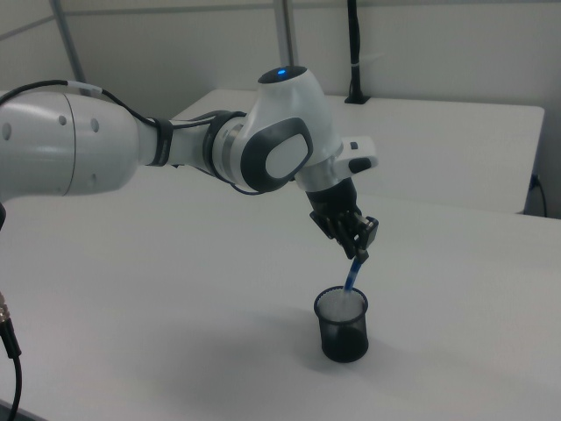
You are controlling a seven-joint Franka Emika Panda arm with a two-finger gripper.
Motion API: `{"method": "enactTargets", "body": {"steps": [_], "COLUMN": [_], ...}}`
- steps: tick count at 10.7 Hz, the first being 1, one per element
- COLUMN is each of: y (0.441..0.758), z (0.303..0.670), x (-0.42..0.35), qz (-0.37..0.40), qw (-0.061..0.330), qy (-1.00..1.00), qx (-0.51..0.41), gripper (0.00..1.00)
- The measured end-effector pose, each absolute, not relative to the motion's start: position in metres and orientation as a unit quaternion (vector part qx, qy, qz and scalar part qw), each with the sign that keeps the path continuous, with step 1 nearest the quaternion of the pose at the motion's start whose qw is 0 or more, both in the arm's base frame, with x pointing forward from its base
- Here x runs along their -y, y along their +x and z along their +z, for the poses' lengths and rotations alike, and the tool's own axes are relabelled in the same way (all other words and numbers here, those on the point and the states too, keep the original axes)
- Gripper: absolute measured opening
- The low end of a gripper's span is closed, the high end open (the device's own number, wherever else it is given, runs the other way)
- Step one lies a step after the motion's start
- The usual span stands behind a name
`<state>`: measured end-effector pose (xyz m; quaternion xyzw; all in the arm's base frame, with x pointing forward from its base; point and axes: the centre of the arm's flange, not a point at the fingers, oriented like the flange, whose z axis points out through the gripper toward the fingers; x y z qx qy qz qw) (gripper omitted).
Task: Insert the marker
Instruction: 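Lower the marker tip-first into the cup, then open the gripper and raise it away from the cup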
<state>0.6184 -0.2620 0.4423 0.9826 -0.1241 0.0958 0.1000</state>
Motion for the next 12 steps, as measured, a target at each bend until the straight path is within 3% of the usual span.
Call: {"method": "enactTargets", "body": {"steps": [1,4,6,9,12], "y": [0.618,0.622,0.640,0.648,0.620], "z": [0.442,0.444,0.452,0.469,0.528], "x": [0.262,0.252,0.201,0.077,0.009], "qz": [0.095,0.099,0.110,0.072,0.039], "qw": [0.100,0.098,0.092,0.074,0.069], "qy": [0.983,0.983,0.986,0.994,0.997], "qx": [0.124,0.117,0.085,0.029,-0.002], "gripper": [0.30,0.72,1.00,1.00,1.00]}}
